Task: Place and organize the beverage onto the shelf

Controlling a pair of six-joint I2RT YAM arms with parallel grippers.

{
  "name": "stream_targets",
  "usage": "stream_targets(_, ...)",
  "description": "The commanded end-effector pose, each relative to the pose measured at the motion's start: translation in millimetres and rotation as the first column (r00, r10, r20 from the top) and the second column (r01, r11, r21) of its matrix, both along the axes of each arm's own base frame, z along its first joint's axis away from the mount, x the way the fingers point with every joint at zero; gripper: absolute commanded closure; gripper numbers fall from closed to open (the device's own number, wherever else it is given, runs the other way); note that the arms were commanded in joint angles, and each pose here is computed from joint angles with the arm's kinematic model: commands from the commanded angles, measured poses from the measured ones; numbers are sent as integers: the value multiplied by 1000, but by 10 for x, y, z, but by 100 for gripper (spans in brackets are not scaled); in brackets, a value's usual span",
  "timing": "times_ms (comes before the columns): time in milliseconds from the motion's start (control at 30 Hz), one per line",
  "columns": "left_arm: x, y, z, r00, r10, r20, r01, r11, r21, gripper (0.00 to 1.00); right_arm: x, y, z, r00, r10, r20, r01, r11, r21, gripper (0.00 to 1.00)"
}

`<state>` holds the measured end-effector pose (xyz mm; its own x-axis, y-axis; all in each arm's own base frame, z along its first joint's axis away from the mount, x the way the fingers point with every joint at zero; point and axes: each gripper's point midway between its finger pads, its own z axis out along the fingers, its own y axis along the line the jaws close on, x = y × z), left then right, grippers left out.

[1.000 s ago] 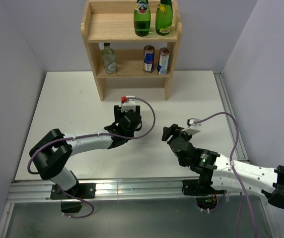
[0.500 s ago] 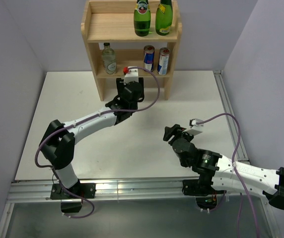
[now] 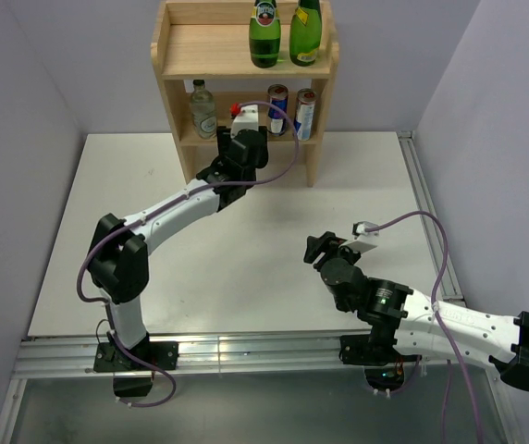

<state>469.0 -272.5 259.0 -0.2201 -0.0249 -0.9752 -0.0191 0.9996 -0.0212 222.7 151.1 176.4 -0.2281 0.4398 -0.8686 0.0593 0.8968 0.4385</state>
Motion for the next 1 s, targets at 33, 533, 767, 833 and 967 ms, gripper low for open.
stream_targets(33,92,-31,957,980,20,197,7,990,-138,100,20,-59,-3,999,-46,20,46,999,8,32)
stream_targets(533,330,58,1104,978,48,205,-23,992,-122,100,18,-65,-14,999,-46,20,46,999,8,32)
stream_targets(767,515,190,1033,979,72,193,-50,992,-115,100,22,-56,-32,999,-45,20,45,999,5,32)
stream_targets(833,556,225,1035,978,81,194,-59,992,-115,100,24,-53,-34,999,-45,20,45,999,2,32)
stream_targets(967,629,288,986,977,96,189,-75,991,-114,100,31,-40,-32,999,-44,20,44,999,-1,32)
